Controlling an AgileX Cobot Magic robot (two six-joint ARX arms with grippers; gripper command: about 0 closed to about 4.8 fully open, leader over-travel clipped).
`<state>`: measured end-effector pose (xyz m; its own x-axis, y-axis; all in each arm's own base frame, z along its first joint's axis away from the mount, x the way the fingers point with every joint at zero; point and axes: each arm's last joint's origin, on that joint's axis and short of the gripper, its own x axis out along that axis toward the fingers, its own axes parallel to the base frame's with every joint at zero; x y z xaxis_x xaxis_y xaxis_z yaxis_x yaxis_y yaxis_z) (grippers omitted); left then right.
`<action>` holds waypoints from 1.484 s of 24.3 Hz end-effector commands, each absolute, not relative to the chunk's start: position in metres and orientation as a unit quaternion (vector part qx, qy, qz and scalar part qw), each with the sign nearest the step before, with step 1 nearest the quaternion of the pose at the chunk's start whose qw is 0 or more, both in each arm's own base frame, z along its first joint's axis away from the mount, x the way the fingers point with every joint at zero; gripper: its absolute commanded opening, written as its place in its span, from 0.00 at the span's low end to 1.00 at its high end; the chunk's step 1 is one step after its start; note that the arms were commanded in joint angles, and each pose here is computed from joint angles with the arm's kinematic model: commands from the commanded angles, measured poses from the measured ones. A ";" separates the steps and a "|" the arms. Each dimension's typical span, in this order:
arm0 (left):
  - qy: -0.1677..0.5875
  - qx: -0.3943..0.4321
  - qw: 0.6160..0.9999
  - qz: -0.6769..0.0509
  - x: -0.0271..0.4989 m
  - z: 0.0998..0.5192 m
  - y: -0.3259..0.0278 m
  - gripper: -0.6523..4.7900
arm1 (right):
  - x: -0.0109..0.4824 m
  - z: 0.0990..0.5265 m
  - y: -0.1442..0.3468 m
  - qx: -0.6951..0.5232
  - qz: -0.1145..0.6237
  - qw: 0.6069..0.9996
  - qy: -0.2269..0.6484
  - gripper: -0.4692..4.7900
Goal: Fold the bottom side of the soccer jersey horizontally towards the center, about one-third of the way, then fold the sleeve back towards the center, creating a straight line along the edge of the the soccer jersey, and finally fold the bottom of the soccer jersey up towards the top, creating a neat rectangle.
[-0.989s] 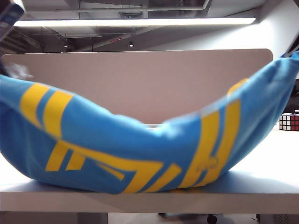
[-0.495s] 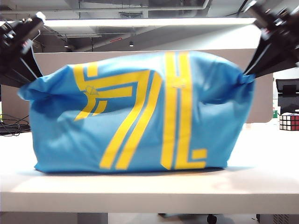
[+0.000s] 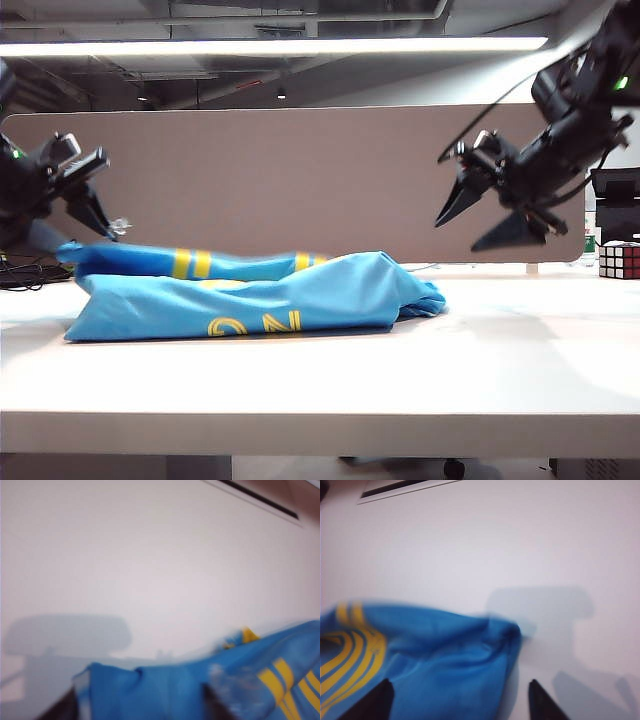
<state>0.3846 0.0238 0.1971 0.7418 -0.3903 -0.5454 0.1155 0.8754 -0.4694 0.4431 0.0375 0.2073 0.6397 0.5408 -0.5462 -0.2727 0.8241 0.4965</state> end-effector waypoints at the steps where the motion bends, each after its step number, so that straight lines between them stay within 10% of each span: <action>1: 0.314 -0.209 0.913 -0.155 0.398 0.200 0.033 0.76 | 0.452 0.220 0.038 0.184 0.249 0.892 0.330 0.71; 7: 0.265 -0.208 0.920 -0.201 0.375 0.251 0.036 0.45 | 0.416 0.286 0.035 0.179 0.308 0.881 0.310 0.45; 8: 0.258 -0.201 0.925 -0.195 0.361 0.268 0.034 0.16 | 0.403 0.302 0.035 0.160 0.321 0.882 0.306 0.30; 9: 0.247 -0.182 0.933 -0.190 0.349 0.280 0.033 0.12 | 0.390 0.315 0.035 0.141 0.332 0.883 0.302 0.09; 16: 0.145 -0.094 0.975 -0.142 0.223 0.318 0.019 0.11 | 0.277 0.357 0.028 0.039 0.289 0.925 0.242 0.08; 36: -0.007 -0.151 0.979 -0.138 0.105 0.173 0.003 0.11 | 0.160 0.200 0.020 0.066 0.155 0.982 0.085 0.08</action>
